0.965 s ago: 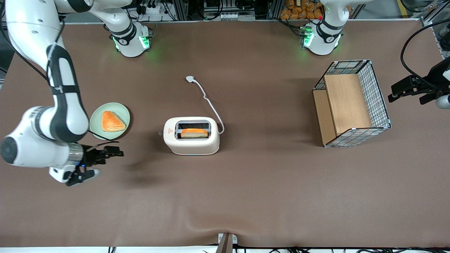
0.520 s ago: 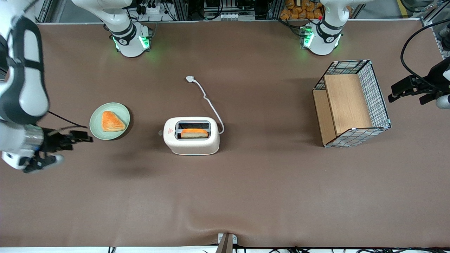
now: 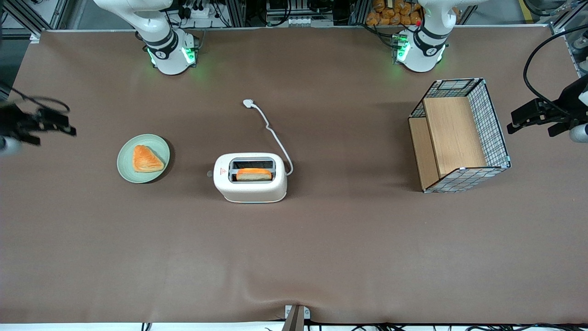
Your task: Press toaster button with right arm
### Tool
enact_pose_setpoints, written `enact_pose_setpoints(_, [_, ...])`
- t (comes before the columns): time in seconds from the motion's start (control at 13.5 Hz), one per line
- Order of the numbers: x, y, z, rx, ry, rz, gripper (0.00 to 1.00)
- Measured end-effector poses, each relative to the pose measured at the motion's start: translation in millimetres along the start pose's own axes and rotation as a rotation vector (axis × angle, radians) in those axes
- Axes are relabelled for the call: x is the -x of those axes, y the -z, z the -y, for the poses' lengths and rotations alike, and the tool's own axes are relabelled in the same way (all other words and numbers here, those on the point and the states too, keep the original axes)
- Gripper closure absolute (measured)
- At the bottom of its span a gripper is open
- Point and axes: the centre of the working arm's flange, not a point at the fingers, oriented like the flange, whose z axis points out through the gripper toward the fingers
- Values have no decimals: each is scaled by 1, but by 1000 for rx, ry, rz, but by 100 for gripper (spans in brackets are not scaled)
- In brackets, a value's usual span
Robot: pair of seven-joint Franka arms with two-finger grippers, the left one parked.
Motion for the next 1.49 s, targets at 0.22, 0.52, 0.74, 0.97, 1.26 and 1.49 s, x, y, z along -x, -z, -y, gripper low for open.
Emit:
enact_pose_setpoints(0.22, [25,27,5,19,-68,-30,0])
enact_pose_setpoints(0.52, [31,30,2,46,-132,1,0])
enact_pose_setpoints(0.74, [44,38,7,36,-205,53,0])
enact_pose_setpoints(0.97, [47,42,9,36,-221,59,0])
enact_pose_setpoints(1.26, [47,49,14,39,-213,50,0])
enact_pose_setpoints(1.49, [46,54,21,43,-205,35,0])
